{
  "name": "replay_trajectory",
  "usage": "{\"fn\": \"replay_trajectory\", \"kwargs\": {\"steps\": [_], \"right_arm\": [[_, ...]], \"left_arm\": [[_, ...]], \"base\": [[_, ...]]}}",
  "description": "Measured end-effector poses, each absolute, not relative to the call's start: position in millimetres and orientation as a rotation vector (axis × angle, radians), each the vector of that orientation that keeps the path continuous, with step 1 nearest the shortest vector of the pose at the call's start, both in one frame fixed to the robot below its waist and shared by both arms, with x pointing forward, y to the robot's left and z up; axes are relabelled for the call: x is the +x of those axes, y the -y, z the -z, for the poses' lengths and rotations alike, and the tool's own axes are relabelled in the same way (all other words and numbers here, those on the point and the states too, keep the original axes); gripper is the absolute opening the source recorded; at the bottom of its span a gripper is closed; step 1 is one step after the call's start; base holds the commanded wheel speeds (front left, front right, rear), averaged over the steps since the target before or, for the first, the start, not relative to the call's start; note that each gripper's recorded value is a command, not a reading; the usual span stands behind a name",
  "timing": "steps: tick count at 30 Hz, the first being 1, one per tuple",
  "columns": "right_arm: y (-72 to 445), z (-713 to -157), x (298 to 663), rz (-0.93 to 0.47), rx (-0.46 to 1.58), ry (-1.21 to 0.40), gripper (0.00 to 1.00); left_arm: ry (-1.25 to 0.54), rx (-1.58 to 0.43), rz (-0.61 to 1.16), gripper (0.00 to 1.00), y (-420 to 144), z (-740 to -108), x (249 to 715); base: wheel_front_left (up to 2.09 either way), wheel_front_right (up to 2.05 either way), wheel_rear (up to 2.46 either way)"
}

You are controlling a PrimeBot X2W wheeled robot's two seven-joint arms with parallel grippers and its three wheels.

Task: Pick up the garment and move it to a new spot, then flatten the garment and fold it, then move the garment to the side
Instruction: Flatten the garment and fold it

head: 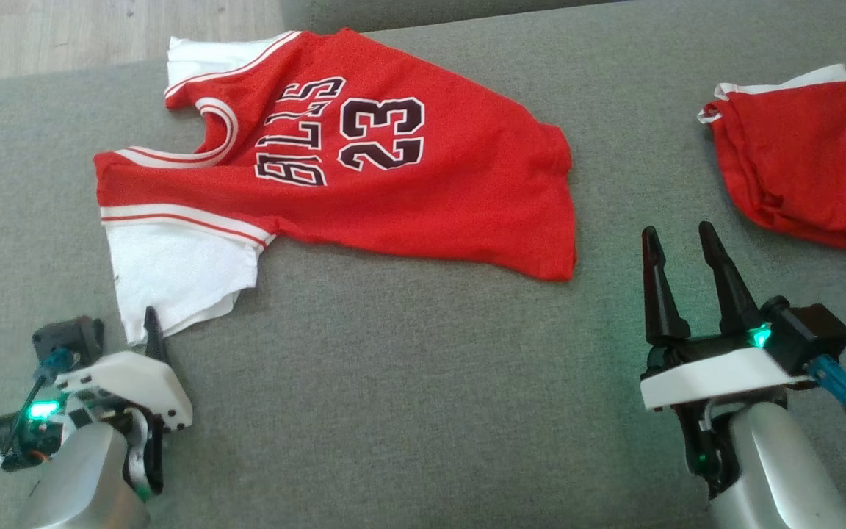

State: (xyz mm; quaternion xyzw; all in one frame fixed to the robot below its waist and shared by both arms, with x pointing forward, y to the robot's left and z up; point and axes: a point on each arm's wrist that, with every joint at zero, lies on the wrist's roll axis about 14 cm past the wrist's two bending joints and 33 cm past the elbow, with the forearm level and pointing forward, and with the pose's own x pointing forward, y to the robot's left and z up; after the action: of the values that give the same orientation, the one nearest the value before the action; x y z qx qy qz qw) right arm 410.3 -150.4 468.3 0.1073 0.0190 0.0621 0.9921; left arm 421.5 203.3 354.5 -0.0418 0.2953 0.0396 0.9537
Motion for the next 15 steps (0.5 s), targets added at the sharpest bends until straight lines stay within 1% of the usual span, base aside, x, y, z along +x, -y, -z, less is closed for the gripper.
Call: {"fn": "replay_trajectory", "kwargs": {"steps": [6, 7, 8, 9, 12, 15], "right_arm": [[154.3, -470.5, 410.5, -0.112, 0.221, -0.031, 1.0], [154.2, -471.2, 410.5, -0.113, 0.222, -0.029, 1.0], [153.8, -471.9, 410.6, -0.114, 0.222, -0.027, 1.0], [153.4, -472.3, 410.7, -0.115, 0.222, -0.026, 1.0], [152.5, -473.2, 411.1, -0.118, 0.223, -0.024, 1.0], [151.5, -473.5, 411.5, -0.121, 0.223, -0.023, 1.0]], "left_arm": [[-0.652, -0.086, -0.041, 1.0, -197.5, -350.7, 421.5], [-0.66, -0.088, -0.041, 0.87, -197.7, -350.7, 421.4], [-0.667, -0.093, -0.037, 0.4, -197.1, -350.9, 421.7], [-0.667, -0.096, -0.034, 0.0, -197.0, -351.4, 422.0], [-0.663, -0.106, -0.033, 0.0, -196.7, -352.3, 421.2], [-0.617, -0.122, -0.043, 0.0, -198.1, -358.0, 424.0]], "base": [[0.0, 0.0, 0.0], [0.0, 0.0, 0.0], [0.0, 0.0, 0.0], [0.0, 0.0, 0.0], [0.0, 0.0, 0.0], [0.0, 0.0, 0.0]]}}
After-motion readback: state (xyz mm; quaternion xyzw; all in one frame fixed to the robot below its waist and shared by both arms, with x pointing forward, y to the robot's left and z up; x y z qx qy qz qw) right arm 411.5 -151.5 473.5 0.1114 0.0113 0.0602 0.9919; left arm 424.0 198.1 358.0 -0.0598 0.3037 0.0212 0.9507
